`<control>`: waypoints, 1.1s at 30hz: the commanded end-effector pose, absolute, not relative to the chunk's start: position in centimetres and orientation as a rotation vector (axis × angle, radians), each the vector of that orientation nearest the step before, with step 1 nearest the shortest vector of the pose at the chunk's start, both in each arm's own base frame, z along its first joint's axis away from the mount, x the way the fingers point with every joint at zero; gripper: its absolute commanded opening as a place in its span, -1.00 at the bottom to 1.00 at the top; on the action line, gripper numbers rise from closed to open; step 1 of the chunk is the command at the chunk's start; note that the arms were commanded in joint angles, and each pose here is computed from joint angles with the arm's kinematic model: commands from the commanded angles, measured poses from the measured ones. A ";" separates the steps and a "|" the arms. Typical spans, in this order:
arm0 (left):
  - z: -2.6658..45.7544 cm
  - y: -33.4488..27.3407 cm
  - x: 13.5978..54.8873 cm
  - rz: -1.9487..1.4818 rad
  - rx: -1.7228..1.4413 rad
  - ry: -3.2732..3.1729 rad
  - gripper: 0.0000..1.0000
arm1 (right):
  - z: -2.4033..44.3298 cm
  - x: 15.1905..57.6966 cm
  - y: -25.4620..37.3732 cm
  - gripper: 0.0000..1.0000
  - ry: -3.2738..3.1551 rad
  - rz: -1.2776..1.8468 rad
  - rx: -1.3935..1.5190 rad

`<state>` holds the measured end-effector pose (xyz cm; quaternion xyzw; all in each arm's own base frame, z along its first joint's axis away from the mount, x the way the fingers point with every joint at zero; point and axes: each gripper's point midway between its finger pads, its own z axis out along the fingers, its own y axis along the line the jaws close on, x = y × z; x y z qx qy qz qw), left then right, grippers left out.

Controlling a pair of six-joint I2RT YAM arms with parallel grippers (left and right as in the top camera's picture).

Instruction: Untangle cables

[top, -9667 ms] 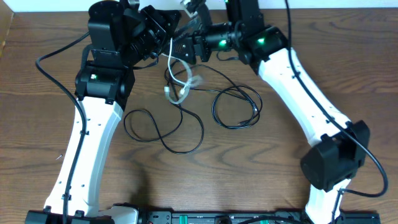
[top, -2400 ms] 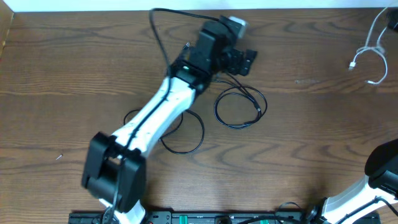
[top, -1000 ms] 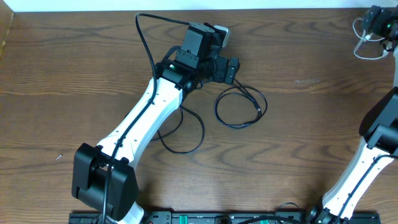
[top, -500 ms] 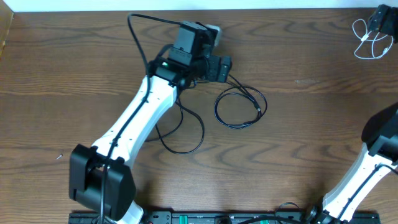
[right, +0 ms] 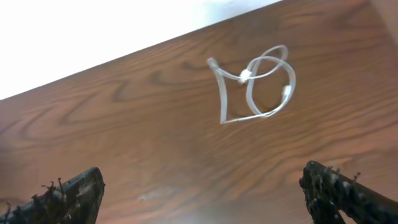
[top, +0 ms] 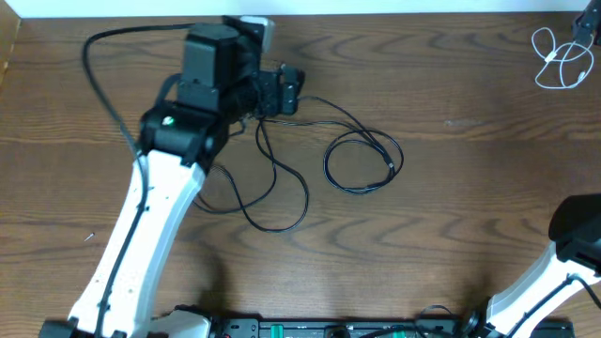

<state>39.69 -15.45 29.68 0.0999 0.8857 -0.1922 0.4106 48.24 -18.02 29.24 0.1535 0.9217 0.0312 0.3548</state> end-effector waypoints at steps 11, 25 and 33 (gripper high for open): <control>27.5 -14.4 34.3 -0.496 0.304 2.429 0.90 | 31.1 47.3 -6.0 0.94 2.415 0.485 0.057; 21.6 -14.3 33.7 -0.471 0.331 2.601 0.89 | 27.7 46.5 0.8 0.99 2.569 0.486 -0.080; 18.2 -15.3 35.1 -0.502 0.342 2.677 0.87 | 25.2 45.9 2.5 0.99 2.639 0.522 -0.110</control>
